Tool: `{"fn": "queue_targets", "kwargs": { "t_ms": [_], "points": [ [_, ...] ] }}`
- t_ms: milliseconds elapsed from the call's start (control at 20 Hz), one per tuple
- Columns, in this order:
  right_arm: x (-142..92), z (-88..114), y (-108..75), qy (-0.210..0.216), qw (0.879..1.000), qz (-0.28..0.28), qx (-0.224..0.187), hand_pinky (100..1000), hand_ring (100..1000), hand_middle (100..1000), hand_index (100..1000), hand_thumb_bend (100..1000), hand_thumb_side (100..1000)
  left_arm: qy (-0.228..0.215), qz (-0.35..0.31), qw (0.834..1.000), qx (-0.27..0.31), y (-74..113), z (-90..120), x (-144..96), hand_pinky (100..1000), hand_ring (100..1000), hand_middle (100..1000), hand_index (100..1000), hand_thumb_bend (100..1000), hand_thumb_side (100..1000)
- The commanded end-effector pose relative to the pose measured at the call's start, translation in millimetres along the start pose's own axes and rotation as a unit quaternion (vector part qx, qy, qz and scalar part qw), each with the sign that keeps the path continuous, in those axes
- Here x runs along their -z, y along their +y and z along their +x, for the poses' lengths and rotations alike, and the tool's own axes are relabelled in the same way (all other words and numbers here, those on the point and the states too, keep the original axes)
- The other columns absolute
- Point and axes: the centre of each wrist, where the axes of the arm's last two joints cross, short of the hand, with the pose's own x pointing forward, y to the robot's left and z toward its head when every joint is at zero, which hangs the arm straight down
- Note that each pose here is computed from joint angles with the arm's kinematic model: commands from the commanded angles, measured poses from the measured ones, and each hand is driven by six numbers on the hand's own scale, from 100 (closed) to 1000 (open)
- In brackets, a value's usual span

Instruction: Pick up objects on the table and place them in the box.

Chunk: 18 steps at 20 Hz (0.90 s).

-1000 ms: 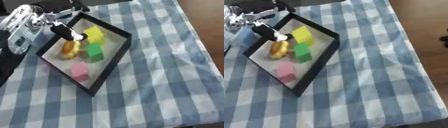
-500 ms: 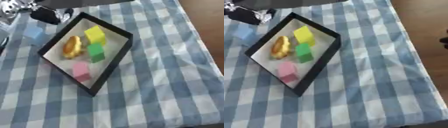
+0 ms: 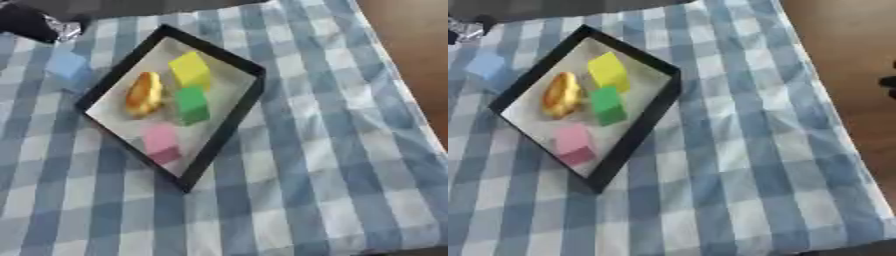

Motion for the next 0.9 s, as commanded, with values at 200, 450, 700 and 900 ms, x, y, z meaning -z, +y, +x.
{"fn": "queue_targets", "kwargs": {
  "t_ms": [200, 450, 700, 900],
  "points": [
    [0, 5, -2.5, -0.011, 1.000, -0.004, -0.012, 877, 816, 613, 796, 100, 727, -0.016, -0.020, 1.000, 0.017, 9.5, -30, -15, 896, 895, 850, 921, 283, 348],
    [0, 5, -1.8, -0.012, 1.000, -0.002, -0.016, 876, 816, 613, 796, 100, 727, -0.024, -0.050, 0.998, 0.023, 6.3, -38, -17, 908, 907, 862, 932, 338, 375],
    [0, 5, -1.1, -0.015, 1.000, -0.001, -0.021, 876, 816, 613, 796, 100, 726, -0.030, -0.083, 0.996, 0.032, 5.0, -43, -19, 913, 914, 864, 931, 400, 352],
    [0, 5, -1.2, -0.019, 1.000, -0.002, -0.022, 876, 816, 613, 796, 100, 723, -0.028, -0.112, 0.993, 0.040, 2.7, -47, -21, 918, 919, 868, 930, 426, 281]
  ]
}}
